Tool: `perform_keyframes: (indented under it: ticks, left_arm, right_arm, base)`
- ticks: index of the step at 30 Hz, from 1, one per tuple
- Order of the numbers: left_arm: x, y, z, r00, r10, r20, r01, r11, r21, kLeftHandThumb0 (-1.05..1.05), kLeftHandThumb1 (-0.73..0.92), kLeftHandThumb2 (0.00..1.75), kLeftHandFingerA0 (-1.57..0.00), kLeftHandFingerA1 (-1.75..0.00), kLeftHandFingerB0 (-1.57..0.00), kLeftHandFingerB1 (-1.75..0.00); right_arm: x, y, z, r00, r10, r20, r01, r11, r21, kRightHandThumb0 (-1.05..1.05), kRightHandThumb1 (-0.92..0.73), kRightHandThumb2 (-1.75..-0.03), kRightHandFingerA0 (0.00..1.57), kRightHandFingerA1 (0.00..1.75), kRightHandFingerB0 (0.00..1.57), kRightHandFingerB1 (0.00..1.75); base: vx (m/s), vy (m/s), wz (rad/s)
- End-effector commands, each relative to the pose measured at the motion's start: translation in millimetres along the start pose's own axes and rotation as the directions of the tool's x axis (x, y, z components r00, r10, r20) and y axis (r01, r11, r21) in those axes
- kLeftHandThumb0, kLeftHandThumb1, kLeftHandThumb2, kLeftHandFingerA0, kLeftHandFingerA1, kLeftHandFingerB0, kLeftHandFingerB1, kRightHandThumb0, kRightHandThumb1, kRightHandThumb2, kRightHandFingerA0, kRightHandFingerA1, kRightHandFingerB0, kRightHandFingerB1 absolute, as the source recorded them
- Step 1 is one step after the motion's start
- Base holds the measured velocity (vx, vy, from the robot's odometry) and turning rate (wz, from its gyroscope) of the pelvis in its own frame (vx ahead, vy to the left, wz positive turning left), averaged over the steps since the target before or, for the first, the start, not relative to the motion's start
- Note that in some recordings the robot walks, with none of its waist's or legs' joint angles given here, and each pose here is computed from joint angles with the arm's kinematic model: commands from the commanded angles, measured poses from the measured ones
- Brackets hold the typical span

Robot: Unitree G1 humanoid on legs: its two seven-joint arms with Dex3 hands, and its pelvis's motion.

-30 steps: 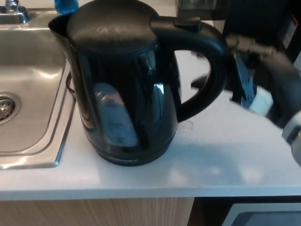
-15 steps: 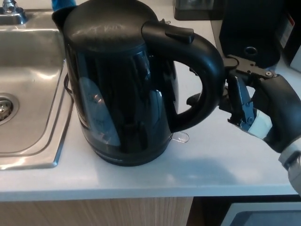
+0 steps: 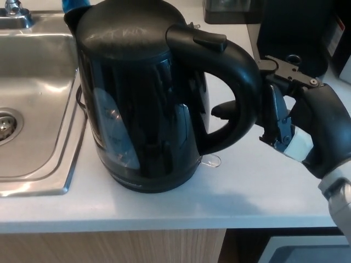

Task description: Pick up a kettle using the right hand on left side of the counter and then walk right towards the kettl base and turn on the kettle

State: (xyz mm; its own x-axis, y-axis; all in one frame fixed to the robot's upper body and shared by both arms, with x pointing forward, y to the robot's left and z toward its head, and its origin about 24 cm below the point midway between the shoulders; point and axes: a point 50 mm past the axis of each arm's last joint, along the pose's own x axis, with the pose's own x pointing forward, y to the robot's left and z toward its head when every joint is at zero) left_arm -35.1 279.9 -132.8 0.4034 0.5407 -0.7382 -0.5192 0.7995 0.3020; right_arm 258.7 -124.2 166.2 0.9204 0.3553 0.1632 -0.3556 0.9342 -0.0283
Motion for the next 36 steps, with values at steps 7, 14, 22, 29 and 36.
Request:
perform_keyframes:
  ticks: [7, 14, 22, 29, 36]
  left_arm:
    - [1, 5, 3, 1.000, 0.015, 0.021, -0.015, 1.000, 0.002, 0.28, 0.52, 1.16, -0.99, -1.04, -0.85, -0.93]
    - [3, 10, 7, 0.999, 0.021, 0.030, -0.021, 1.000, -0.011, 0.27, 0.52, 1.16, -1.01, -1.05, -0.87, -0.93]
    - [7, 1, 17, 0.998, 0.001, 0.066, -0.002, 1.000, 0.016, 0.30, 0.53, 1.18, -0.99, -1.05, -0.84, -0.91]
    - [9, 2, 20, 0.997, -0.003, 0.075, 0.003, 1.000, -0.005, 0.31, 0.53, 1.19, -1.00, -1.05, -0.85, -0.93]
    - [6, 4, 18, 0.997, 0.002, 0.082, -0.002, 1.000, 0.001, 0.33, 0.54, 1.22, -0.99, -1.07, -0.87, -0.94]
  right_arm:
    - [-14, -58, 1, 0.975, -0.219, 0.027, 0.218, 0.935, -0.279, -0.54, -0.77, -0.62, 0.58, 0.85, 0.52, 0.53]
    - [-24, -91, 5, 0.961, -0.276, 0.002, 0.217, 0.752, -0.623, -0.43, -0.68, -0.60, 0.29, 0.61, 0.39, 0.40]
    - [-34, -72, -1, 0.993, -0.094, -0.067, 0.014, 0.674, -0.738, -0.52, -0.67, -0.60, 0.41, 0.59, 0.46, 0.40]
    - [-35, -49, -16, 0.997, 0.074, -0.027, -0.062, 0.531, -0.845, -0.48, -0.64, -0.59, 1.11, 1.15, 0.53, 0.45]
    - [-30, -46, -42, 0.985, 0.174, -0.004, -0.056, 0.295, -0.954, -0.07, -0.51, -0.76, 1.00, 1.69, 0.47, 0.43]
  base:
    - [0.00, 0.000, 0.00]
    - [0.00, 0.000, 0.00]
    - [0.00, 0.000, 0.00]
    - [0.00, 0.000, 0.00]
    - [0.00, 0.000, 0.00]
